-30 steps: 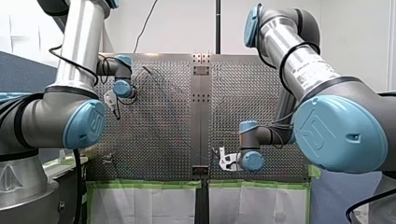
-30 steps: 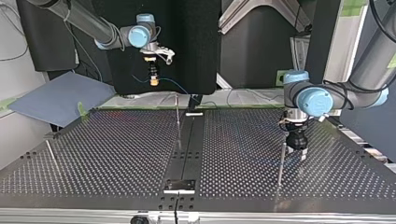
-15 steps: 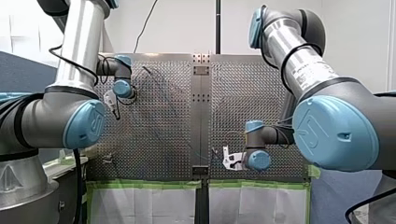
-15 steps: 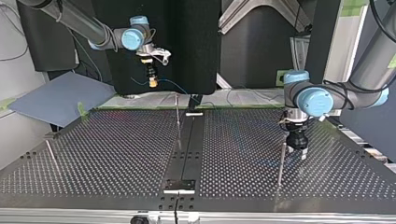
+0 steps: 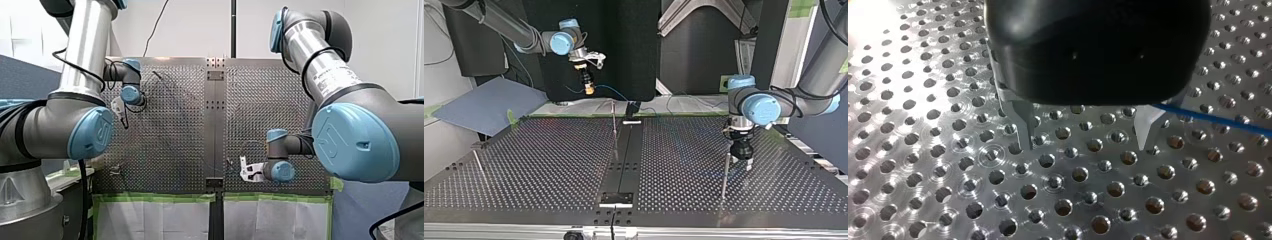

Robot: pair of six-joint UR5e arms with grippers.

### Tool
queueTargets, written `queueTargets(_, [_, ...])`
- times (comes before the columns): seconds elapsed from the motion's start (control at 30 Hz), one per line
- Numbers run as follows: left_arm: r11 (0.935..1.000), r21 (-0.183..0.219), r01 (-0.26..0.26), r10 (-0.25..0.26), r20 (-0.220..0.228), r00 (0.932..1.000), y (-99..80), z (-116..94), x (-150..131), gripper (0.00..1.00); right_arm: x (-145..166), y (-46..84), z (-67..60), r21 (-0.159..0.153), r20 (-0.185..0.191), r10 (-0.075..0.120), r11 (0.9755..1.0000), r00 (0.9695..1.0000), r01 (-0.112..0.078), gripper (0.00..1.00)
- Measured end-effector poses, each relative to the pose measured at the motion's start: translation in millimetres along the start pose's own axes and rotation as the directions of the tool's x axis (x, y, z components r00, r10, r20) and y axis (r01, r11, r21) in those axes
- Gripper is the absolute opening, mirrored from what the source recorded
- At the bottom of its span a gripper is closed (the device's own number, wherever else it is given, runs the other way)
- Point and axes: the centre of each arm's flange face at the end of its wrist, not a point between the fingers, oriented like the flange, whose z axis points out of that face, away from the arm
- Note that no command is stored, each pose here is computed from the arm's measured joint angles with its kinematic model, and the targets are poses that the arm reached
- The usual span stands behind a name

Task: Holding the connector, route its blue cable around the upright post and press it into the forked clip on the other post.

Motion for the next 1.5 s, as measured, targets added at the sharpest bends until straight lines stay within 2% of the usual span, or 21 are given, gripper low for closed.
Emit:
queueTargets(0.23, [0.9994, 0.016, 0.03, -0.03, -0.02, 0.9993, -3.4, -1.7, 2.5, 1.0, -0.2, 2.5, 0.5, 0.046, -0.002, 0.003, 0.9989, 1.0, -0.003, 0.0])
queueTargets(0.4, [0.9975, 0.004, 0.071, -0.07, -0.048, 0.9964, -2.6, -5.1, 5.1, 1.0, -0.2, 0.6, 0.3, 0.072, -0.003, 0.004, 0.9974, 1.0, -0.004, 0.0])
queueTargets(0.6, [0.9911, -0.011, 0.133, -0.133, -0.067, 0.9888, 1.1, -6.5, 5.5, 1.0, 0.0, -1.7, 0.3, 0.08, -0.006, 0.002, 0.9968, 1.0, -0.002, 0.0])
queueTargets(0.8, [0.982, -0.004, 0.189, -0.188, -0.093, 0.9777, 4.1, -6.3, 5.5, 1.0, 0.3, -3.0, 0.4, 0.082, -0.01, -0.003, 0.9966, 0.9999, 0.003, 0.0])
queueTargets(1.0, [0.9712, 0.003, 0.238, -0.236, -0.113, 0.9651, 5.1, -7.7, 1.9, 1.0, 0.6, -3.9, 0.5, 0.083, -0.012, -0.007, 0.9965, 0.9999, 0.008, 0.0])
queueTargets(1.2, [0.9563, 0.04, 0.29, -0.284, -0.113, 0.9522, 2.3, -12.8, -9.3, 1.0, 0.5, -5.7, 0.2, 0.086, -0.011, -0.012, 0.9962, 0.9999, 0.013, 0.0])
queueTargets(1.4, [0.9365, 0.084, 0.34, -0.329, -0.123, 0.9362, -0.9, -16.8, -16.7, 1.0, 0.5, -7.5, -0.1, 0.089, -0.011, -0.016, 0.9959, 0.9998, 0.017, 0.0])
queueTargets(1.5, [0.9241, 0.101, 0.368, -0.353, -0.141, 0.9249, -3.4, -19.4, -18.8, 1.0, 0.5, -8.0, -0.3, 0.089, -0.01, -0.018, 0.9958, 0.9998, 0.019, 0.0])
